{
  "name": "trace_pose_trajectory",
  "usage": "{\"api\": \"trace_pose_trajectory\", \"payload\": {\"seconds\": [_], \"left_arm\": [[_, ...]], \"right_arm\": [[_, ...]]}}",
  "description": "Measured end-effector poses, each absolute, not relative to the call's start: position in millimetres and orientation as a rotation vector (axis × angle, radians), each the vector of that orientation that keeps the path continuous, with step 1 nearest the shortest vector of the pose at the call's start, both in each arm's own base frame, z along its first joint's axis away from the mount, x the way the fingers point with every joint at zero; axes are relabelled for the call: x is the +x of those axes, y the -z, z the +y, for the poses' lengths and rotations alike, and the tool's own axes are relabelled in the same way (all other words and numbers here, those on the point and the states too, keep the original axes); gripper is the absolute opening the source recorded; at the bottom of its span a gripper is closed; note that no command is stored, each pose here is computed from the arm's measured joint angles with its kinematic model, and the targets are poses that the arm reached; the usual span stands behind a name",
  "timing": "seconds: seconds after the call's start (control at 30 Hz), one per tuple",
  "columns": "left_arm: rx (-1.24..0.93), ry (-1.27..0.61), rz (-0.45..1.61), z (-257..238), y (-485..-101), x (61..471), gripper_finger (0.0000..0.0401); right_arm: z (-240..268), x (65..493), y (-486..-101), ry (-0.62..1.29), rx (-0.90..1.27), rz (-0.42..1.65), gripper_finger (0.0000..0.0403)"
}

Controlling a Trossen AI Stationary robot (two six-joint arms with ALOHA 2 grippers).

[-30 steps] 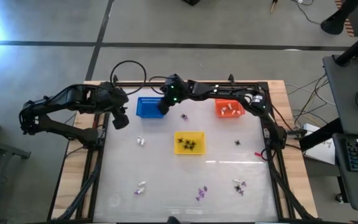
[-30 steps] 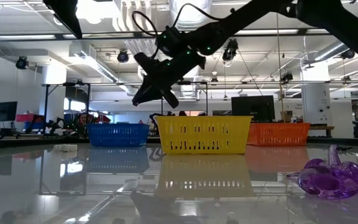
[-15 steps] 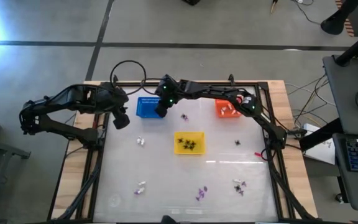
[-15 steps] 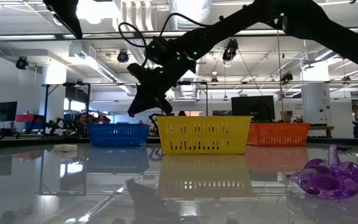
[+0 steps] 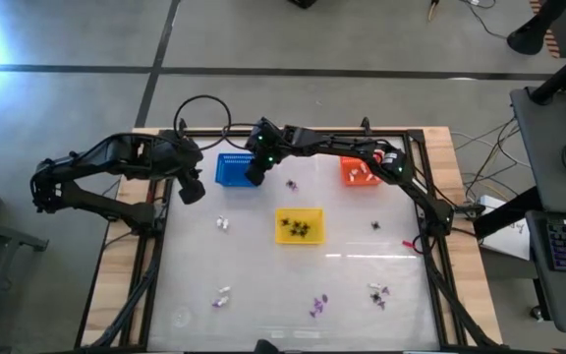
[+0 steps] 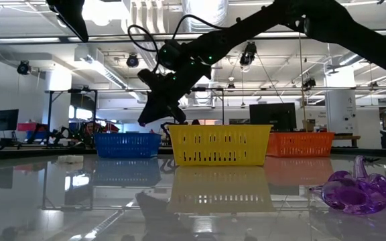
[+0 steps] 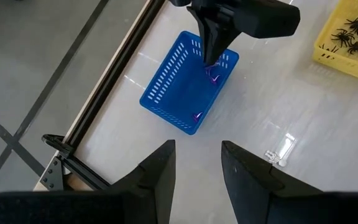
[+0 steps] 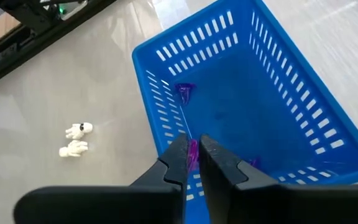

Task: Sort Halloween decoration
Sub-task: Put the purple witch hat toy into the blue bin, then put the black spider toy into the yellow bin

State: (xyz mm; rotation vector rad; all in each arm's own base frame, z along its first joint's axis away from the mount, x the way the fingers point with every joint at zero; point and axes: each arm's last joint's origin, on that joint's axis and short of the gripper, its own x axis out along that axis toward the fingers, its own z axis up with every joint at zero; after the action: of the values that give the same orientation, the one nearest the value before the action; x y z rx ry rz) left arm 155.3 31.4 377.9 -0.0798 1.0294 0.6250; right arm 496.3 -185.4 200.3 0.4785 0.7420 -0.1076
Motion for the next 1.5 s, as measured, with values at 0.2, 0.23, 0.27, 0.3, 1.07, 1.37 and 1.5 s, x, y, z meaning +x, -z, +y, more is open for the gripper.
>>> {"api": "trace_pose_trajectory", "payload": {"seconds": [0.2, 0.23, 0.27, 0.3, 1.07, 1.37, 1.5], "left_arm": [[-0.08, -0.625, 1.03, 31, -378, 155, 0.0112], [-0.08, -0.624, 1.03, 31, -378, 155, 0.0112], [-0.08, -0.625, 1.03, 31, -378, 155, 0.0112], [-0.08, -0.625, 1.03, 31, -378, 155, 0.0112], [-0.062, -0.626, 1.122, 35, -363, 183, 0.0112], [-0.042, -0.614, 1.136, 35, -363, 182, 0.0112], [-0.041, -0.614, 1.137, 35, -363, 182, 0.0112]], "right_arm": [[-187, 495, -199, 0.113, 0.484, 0.755, 0.0036], [-187, 494, -199, 0.114, 0.486, 0.758, 0.0036], [-188, 494, -199, 0.116, 0.488, 0.761, 0.0036], [-188, 493, -200, 0.118, 0.489, 0.766, 0.0036], [-163, 434, -277, 0.199, 0.173, 1.039, 0.0103], [-167, 427, -256, 0.223, 0.267, 1.154, 0.0118], [-170, 432, -233, 0.181, 0.285, 1.199, 0.0118]]}}
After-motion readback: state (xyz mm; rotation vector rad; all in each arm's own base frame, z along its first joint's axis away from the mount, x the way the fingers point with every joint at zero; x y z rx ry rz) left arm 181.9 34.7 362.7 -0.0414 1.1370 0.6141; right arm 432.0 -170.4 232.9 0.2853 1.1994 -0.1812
